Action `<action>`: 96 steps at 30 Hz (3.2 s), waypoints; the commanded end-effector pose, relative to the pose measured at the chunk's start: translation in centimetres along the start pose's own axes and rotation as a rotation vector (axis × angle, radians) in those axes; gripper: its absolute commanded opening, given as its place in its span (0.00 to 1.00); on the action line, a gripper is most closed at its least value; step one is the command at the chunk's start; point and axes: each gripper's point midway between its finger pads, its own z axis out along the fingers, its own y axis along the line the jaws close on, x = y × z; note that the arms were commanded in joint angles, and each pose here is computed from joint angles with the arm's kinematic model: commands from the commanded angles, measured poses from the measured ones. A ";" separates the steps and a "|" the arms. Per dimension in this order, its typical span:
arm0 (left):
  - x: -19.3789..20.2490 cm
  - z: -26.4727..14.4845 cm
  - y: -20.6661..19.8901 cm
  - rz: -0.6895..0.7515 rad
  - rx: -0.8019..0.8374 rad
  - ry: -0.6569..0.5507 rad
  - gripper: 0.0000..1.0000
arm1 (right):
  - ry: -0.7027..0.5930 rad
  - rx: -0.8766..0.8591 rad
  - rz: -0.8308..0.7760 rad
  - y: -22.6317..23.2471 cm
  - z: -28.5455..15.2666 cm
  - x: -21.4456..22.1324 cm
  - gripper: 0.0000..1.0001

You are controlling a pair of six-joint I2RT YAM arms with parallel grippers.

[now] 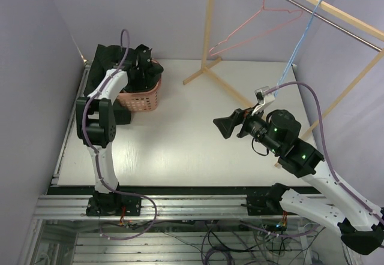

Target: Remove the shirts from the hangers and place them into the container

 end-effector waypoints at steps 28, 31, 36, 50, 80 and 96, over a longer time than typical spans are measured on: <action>-1.1 -20.7 13.2 -0.538 0.043 -0.529 0.99 | -0.038 -0.045 0.004 0.6 -1.2 -0.5 1.00; -1.3 -19.1 13.3 -0.621 0.142 -0.525 0.99 | -0.044 -0.045 0.004 0.5 -1.3 -0.4 1.00; -1.0 -17.6 16.6 -0.743 0.170 -0.558 0.99 | -0.040 -0.046 0.001 0.5 -1.4 -0.4 1.00; -2.3 -14.0 17.0 -0.769 0.297 -0.612 0.97 | -0.035 -0.065 -0.027 0.9 -1.3 -0.6 1.00; -2.8 -13.0 17.2 -0.742 0.303 -0.594 0.07 | -0.043 -0.035 -0.043 0.2 -2.1 -0.8 1.00; -5.5 -17.1 15.6 -0.670 0.286 -0.572 0.07 | -0.049 -0.040 -0.031 0.2 -2.3 -0.6 1.00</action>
